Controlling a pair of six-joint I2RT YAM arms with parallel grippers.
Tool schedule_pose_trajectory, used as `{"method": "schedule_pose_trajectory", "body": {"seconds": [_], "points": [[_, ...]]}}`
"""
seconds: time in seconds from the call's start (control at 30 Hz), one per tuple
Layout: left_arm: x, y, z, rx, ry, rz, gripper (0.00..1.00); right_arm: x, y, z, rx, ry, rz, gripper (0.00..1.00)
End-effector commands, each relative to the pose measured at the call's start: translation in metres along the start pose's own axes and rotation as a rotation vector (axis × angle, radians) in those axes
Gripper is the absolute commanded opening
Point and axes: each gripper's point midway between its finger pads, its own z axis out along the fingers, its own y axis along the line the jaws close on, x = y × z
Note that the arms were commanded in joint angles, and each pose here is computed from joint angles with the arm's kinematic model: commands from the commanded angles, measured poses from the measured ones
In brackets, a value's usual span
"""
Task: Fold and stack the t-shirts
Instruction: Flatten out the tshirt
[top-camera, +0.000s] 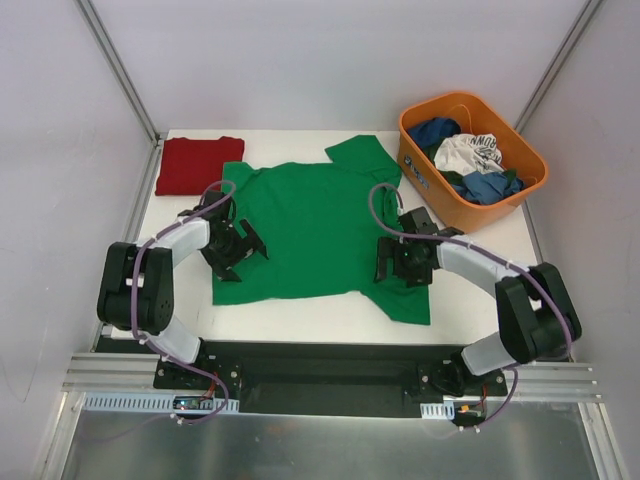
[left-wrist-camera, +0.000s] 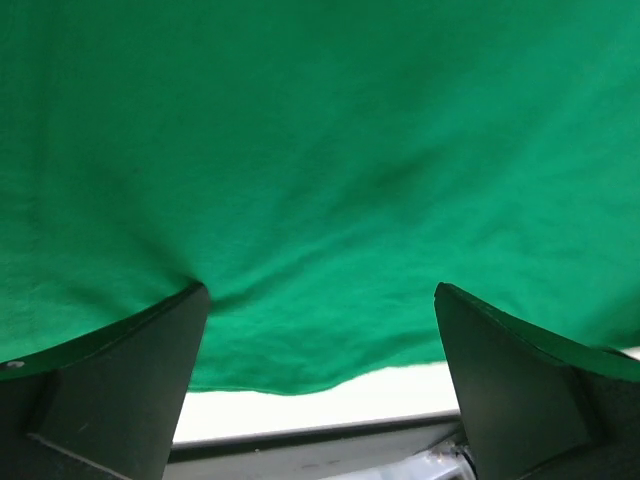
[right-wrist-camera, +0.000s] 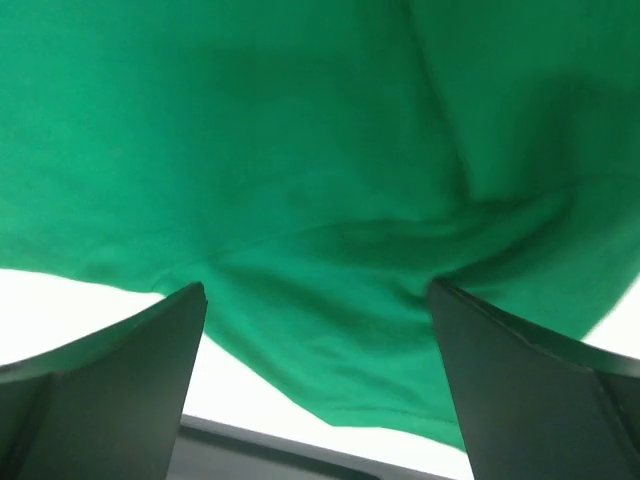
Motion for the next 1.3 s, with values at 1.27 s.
{"method": "schedule_pose_trajectory", "body": {"seconds": [1.27], "points": [[-0.035, 0.01, -0.02, -0.076, -0.084, -0.068, 0.99, -0.062, -0.014, -0.029, 0.41, -0.005, -0.271, 0.99]]}}
